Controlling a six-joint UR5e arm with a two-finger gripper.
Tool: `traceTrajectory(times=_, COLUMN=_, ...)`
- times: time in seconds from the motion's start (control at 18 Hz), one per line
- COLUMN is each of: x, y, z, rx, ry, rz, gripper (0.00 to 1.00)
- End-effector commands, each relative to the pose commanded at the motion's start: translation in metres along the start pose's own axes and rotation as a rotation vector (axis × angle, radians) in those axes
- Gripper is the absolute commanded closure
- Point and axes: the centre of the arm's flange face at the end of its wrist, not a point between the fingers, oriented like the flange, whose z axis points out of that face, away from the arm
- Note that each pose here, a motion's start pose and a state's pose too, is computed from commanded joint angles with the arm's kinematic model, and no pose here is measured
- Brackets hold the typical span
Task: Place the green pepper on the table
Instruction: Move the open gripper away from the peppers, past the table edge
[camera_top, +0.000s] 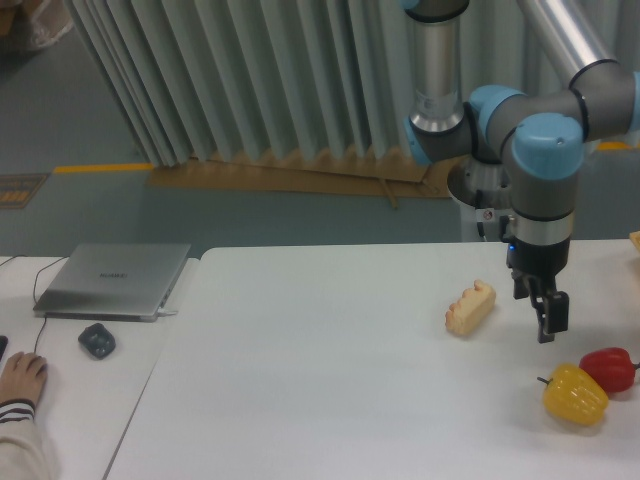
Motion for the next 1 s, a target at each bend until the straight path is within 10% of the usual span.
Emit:
traceTrajectory(times=0.67, x=-0.011, y=0.064, z=-0.005, rx=-0.021, ry=-0.009, rz=0.316, gripper=0.0)
traceTrajectory(times=1.0, x=-0.017, y=0.104, z=-0.012, rx=-0.042, ry=-0.03, rz=0.693, gripper=0.0)
